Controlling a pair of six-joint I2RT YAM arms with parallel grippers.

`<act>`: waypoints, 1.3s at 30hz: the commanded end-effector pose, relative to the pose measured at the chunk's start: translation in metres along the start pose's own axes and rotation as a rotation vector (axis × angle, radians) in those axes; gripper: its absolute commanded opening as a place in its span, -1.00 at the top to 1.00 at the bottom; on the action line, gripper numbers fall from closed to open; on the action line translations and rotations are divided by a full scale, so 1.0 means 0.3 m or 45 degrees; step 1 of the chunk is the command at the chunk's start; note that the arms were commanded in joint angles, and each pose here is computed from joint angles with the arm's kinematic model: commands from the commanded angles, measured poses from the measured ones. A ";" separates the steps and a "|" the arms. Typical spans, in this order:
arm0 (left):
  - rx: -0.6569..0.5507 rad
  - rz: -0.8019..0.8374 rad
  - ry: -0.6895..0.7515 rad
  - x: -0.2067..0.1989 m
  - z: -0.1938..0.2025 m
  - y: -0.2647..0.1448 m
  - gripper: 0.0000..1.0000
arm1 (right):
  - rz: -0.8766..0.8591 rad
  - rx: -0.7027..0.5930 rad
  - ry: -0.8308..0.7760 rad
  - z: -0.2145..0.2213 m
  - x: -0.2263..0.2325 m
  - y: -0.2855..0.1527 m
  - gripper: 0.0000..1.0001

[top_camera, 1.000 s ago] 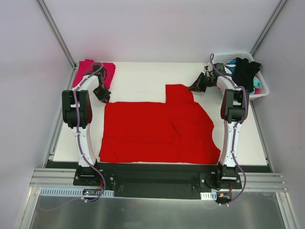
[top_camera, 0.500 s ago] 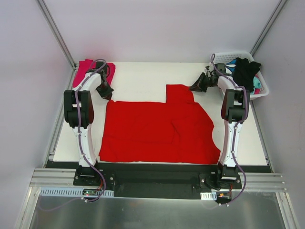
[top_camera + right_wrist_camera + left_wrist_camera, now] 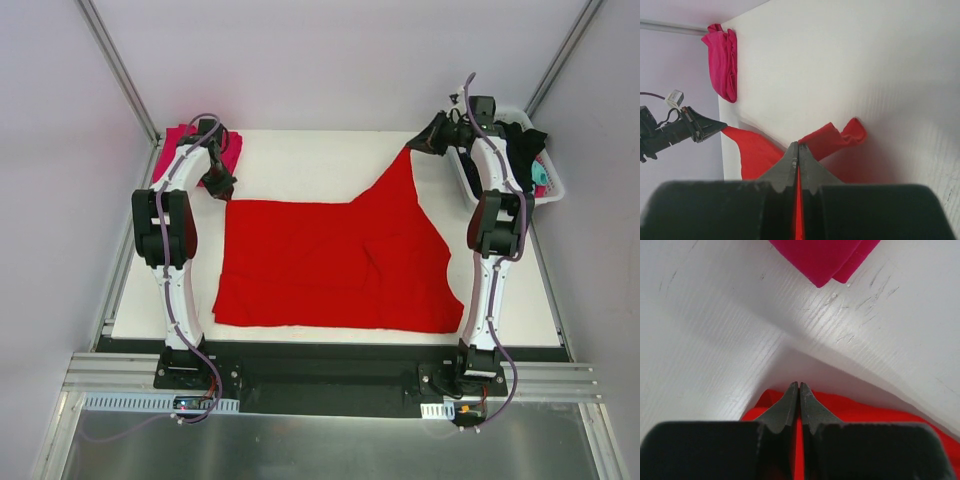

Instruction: Fold and stack the t-shirts

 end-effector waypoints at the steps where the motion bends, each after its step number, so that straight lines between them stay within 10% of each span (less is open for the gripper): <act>1: -0.023 -0.027 0.032 -0.006 -0.025 -0.025 1.00 | -0.041 -0.031 0.034 -0.046 0.022 -0.060 0.97; 39: -0.241 0.131 0.090 -0.143 -0.199 -0.172 1.00 | -0.348 -0.176 -0.047 -0.158 0.248 -0.151 0.98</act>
Point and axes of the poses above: each gripper's point midway between its finger pads, its own y axis out along the fingers, its own x axis along the line the jaws close on, z = x × y, the point moved 4 cm from there along -y, back along the fingers
